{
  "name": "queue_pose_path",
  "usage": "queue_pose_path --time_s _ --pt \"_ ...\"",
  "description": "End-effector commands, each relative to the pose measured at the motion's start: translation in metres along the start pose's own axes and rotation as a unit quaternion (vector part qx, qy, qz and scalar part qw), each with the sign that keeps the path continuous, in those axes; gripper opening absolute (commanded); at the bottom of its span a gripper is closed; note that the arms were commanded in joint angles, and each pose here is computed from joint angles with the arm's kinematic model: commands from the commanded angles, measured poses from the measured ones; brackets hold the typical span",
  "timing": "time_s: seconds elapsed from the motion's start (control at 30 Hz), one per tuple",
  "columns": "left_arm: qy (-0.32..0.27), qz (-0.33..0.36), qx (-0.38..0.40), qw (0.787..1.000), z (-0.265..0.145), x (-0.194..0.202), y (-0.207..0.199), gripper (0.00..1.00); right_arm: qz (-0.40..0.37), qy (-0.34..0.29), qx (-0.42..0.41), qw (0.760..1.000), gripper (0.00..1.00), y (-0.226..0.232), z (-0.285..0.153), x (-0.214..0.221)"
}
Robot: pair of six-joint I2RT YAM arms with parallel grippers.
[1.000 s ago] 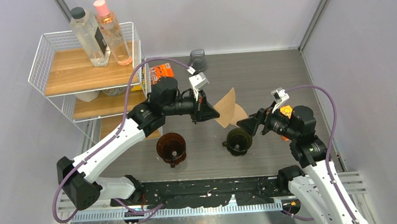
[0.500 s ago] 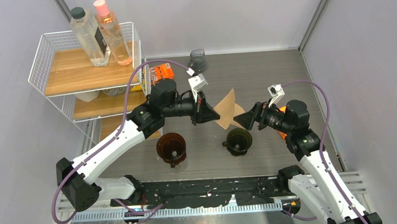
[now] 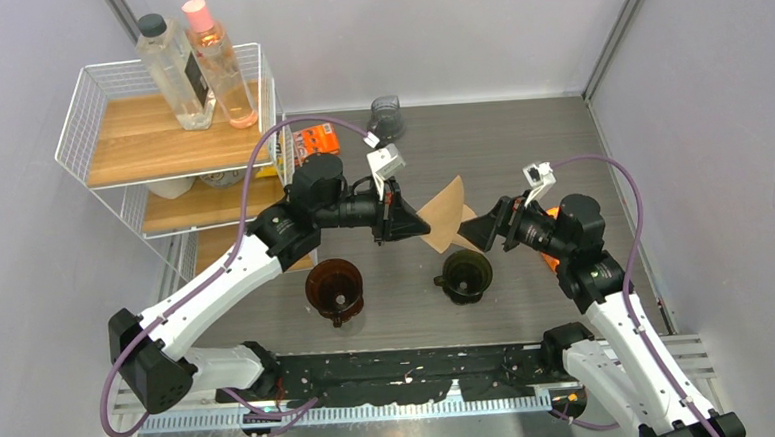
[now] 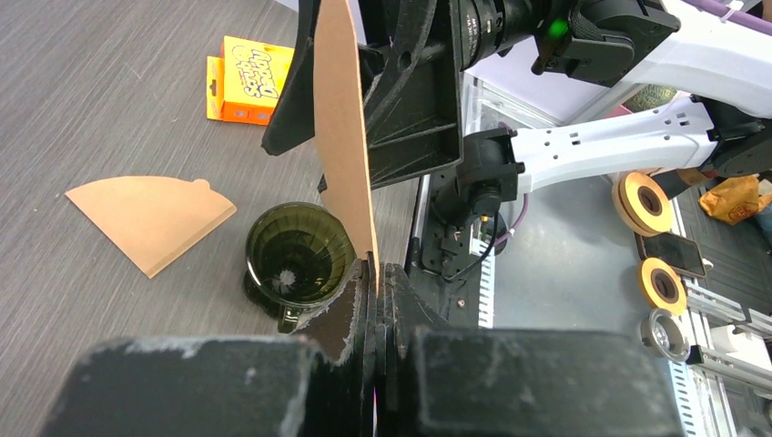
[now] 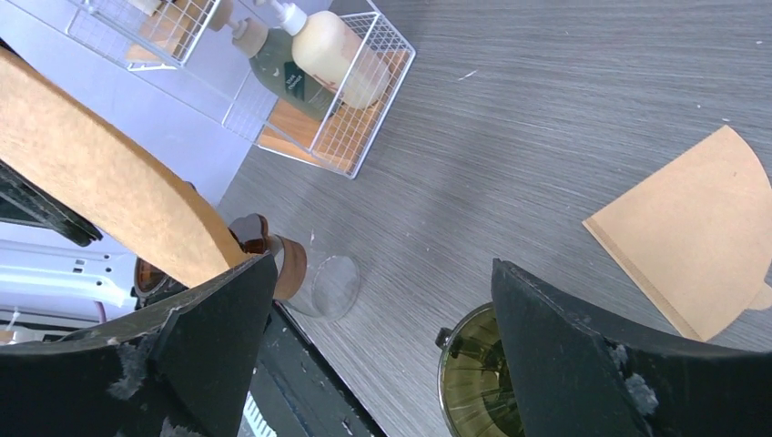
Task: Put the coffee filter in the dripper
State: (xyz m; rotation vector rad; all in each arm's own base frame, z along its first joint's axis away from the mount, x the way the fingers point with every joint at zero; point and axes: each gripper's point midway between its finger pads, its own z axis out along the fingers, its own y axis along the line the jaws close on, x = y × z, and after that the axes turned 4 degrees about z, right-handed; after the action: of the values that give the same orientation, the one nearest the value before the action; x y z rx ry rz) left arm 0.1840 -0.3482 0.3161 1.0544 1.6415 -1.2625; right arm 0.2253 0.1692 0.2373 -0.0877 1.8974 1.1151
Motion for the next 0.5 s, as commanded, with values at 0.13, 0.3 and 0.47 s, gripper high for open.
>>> queue_pose_path --time_s 0.13,0.3,0.47 --pt "-0.032 0.018 0.018 0.999 -0.003 -0.017 -0.009 0.0 -0.012 -0.012 -0.051 0.999 0.96 0.019 0.001 -0.008" --pt "-0.033 0.017 0.008 0.999 -0.004 -0.017 -0.006 0.0 -0.017 -0.011 -0.073 0.997 0.95 0.028 -0.002 -0.008" --pt "-0.036 0.018 0.006 0.999 -0.004 -0.017 -0.006 0.0 -0.037 -0.018 -0.104 0.994 0.96 0.041 -0.007 -0.009"
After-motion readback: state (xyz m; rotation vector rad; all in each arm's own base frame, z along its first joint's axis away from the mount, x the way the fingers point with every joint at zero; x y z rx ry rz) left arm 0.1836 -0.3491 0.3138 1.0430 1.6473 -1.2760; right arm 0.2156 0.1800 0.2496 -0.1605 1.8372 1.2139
